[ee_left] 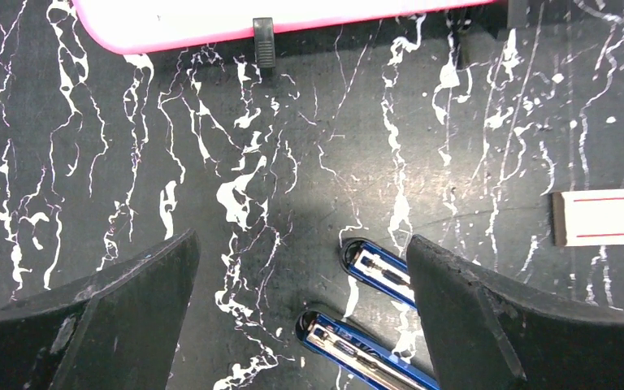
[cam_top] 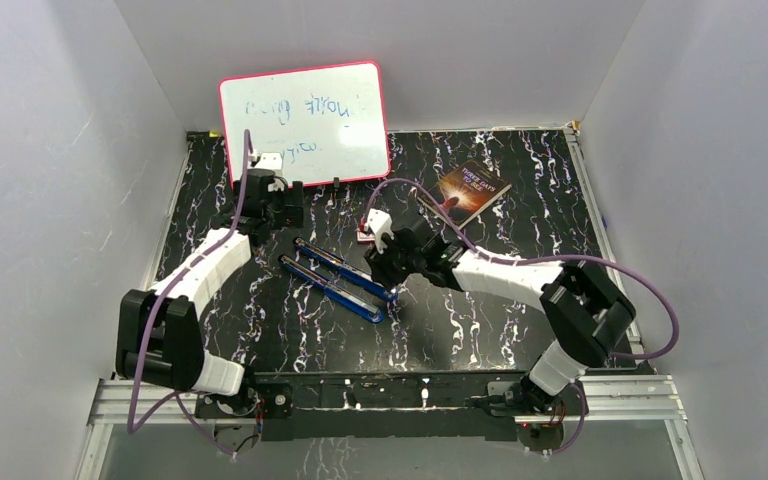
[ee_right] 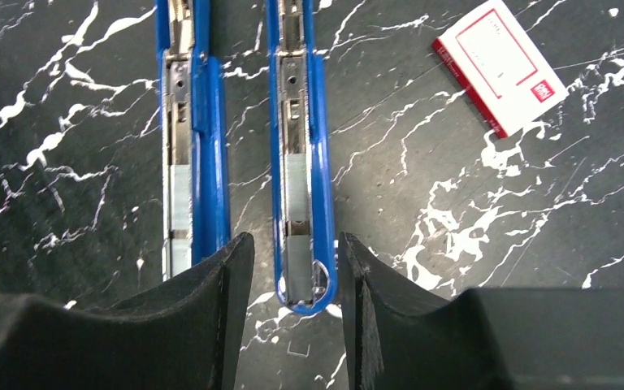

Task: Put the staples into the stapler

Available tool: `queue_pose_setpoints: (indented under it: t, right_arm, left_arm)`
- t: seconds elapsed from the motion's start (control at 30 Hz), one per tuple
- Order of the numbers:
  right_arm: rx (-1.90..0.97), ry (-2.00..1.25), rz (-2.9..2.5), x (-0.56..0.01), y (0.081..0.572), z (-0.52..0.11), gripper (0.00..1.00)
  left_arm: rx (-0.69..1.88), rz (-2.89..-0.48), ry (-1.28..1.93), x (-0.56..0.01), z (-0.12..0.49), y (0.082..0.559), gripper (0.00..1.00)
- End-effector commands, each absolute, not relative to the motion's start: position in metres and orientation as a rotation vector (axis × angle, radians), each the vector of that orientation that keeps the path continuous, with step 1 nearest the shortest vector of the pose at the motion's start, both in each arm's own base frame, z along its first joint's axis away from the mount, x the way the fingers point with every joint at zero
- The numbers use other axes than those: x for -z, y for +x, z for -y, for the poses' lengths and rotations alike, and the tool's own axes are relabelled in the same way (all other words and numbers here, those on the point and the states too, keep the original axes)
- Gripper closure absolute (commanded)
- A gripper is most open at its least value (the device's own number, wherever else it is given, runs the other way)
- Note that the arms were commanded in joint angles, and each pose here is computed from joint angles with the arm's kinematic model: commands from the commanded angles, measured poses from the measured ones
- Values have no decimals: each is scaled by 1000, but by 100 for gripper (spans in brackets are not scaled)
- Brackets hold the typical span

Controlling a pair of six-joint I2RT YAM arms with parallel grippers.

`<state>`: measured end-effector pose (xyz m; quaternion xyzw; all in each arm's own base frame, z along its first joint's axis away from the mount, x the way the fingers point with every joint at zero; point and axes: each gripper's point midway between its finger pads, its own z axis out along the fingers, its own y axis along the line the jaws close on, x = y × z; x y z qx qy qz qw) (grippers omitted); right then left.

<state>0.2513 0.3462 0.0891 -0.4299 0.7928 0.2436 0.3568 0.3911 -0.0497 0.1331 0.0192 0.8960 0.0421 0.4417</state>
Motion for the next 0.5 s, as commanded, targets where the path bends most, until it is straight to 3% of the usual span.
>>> queue_pose_setpoints:
  t: [0.0, 0.27, 0.47]
  right_arm:
    - [-742, -1157, -1863, -130, 234, -360, 50]
    - [-769, -1191, -1871, -113, 187, -365, 50]
    - [-719, -1179, -1932, -87, 181, -368, 50]
  left_arm:
    - [13, -2102, -89, -185, 52, 395, 2]
    - [308, -2134, -420, -168, 76, 361, 2]
    - [445, -2198, -525, -133, 90, 328, 2]
